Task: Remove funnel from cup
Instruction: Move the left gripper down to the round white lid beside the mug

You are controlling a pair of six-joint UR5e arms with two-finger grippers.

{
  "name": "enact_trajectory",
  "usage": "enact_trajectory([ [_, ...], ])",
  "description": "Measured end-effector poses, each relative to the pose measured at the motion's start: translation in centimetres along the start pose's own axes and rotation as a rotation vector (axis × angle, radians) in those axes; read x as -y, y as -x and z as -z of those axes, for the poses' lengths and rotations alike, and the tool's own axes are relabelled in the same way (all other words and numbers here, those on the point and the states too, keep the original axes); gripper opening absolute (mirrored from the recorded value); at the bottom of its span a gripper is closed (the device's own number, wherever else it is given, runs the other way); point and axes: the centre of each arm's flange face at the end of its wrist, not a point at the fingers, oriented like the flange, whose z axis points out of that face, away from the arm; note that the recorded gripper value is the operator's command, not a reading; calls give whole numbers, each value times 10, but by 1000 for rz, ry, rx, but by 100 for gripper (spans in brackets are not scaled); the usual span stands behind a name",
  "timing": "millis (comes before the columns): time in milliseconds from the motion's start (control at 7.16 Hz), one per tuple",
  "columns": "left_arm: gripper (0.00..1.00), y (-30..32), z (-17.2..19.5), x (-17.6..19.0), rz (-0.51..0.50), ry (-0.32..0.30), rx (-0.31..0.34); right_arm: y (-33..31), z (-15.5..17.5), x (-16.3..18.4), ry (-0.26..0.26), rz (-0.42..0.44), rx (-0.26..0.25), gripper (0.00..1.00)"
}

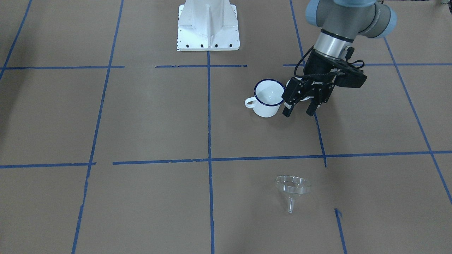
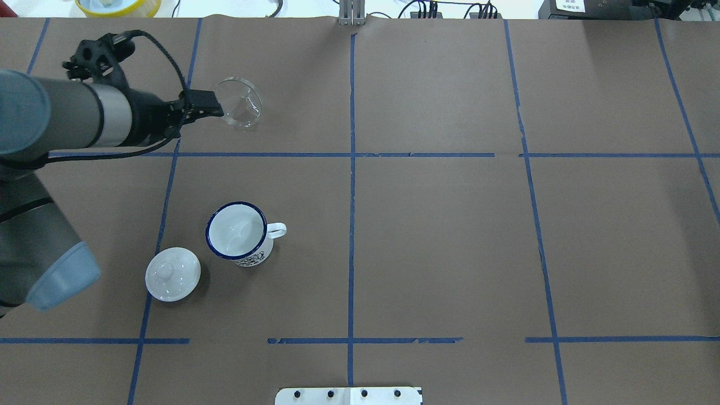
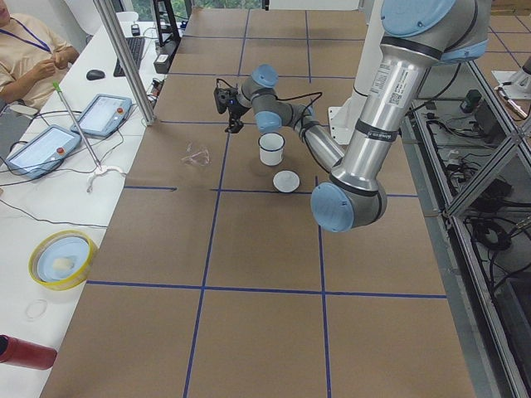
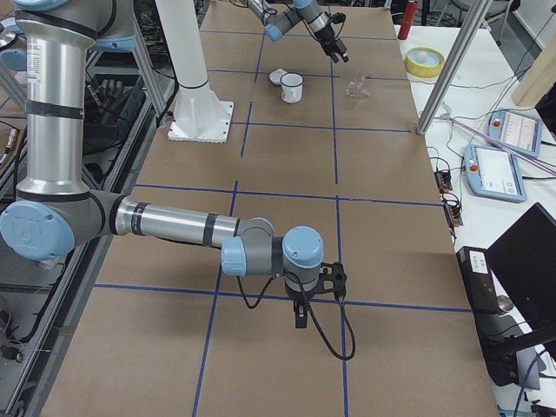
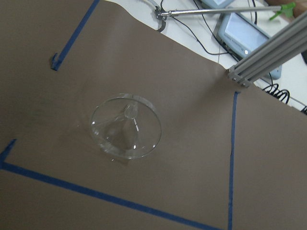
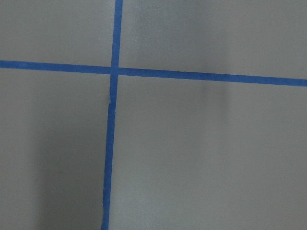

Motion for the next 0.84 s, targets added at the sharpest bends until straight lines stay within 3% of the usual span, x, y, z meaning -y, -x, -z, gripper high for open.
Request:
enact_trajectory([
  [279,100,56,36,-17,-163,91,53,0,0,0,0,0,0,100],
  [559,100,78,32,-49,-260,262,85,0,0,0,0,0,0,100],
  [699,100,89,15,-78,-278,329,166,0,0,0,0,0,0,100],
  [838,100,99,-3,-103,-286,350,250,0,0,0,0,0,0,100],
])
